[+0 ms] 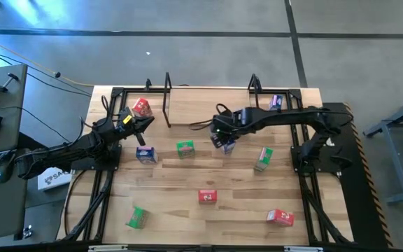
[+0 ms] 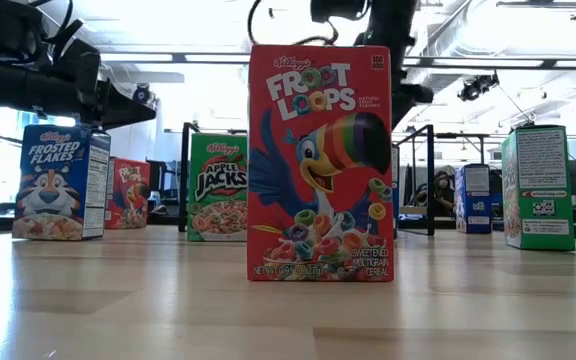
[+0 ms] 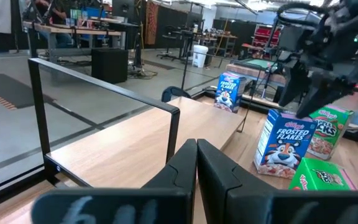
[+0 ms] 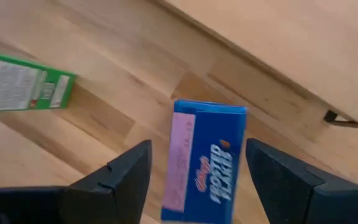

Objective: Stack cereal on shelf
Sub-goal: Put the bottom right blue cereal box on the shelf

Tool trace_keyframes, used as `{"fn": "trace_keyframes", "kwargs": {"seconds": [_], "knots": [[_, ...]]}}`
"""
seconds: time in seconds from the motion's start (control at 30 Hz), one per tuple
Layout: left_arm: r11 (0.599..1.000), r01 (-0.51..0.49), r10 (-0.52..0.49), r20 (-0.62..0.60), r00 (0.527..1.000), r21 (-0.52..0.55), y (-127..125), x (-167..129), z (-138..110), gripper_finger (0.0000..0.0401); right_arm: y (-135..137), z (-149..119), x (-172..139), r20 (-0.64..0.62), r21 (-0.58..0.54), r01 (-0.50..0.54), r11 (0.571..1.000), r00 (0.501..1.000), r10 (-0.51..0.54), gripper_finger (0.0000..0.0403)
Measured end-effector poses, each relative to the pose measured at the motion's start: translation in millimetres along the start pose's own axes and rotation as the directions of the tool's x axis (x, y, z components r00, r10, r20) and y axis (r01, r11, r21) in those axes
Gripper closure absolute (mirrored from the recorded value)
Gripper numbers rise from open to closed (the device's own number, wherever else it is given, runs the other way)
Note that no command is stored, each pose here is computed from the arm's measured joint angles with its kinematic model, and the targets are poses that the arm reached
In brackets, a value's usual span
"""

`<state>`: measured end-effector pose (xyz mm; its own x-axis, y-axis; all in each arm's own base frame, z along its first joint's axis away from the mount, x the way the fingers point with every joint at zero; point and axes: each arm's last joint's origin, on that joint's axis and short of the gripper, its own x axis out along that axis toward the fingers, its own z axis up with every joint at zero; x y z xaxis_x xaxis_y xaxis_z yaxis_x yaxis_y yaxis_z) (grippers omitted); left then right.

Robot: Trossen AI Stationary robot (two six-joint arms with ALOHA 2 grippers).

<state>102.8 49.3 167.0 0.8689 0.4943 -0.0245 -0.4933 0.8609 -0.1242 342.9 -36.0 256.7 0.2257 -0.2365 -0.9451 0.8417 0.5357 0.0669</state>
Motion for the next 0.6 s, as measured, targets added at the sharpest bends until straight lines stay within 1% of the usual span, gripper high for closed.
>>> {"fn": "trace_keyframes", "kwargs": {"seconds": [0.17, 0.37, 0.47, 0.6], "knots": [[1.000, -0.001, 0.001, -0.006, 1.000, 0.001, 0.1, 0.0, -0.5, 0.0396, 0.8, 2.9, 19.8, -0.073, 0.024, 0.024, 0.999, 0.997, -0.022, 0.0162], [1.000, -0.009, 0.009, -0.012, 1.000, 0.002, 0.4, 0.0, -1.3, 0.0396, 1.5, 3.1, 28.5, -0.124, 0.021, 0.019, 1.000, 0.992, -0.016, 0.0169], [1.000, -0.016, 0.016, -0.022, 1.000, 0.009, 0.7, 0.0, -2.2, 0.0396, 1.5, 3.1, 28.5, -0.135, -0.004, 0.006, 1.000, 0.991, -0.007, 0.0192], [1.000, -0.028, 0.028, -0.022, 0.999, 0.010, 1.0, 0.0, -2.4, 0.0396, 0.1, 4.7, 29.0, -0.146, -0.044, -0.008, 0.999, 0.989, 0.002, 0.0238]]}}
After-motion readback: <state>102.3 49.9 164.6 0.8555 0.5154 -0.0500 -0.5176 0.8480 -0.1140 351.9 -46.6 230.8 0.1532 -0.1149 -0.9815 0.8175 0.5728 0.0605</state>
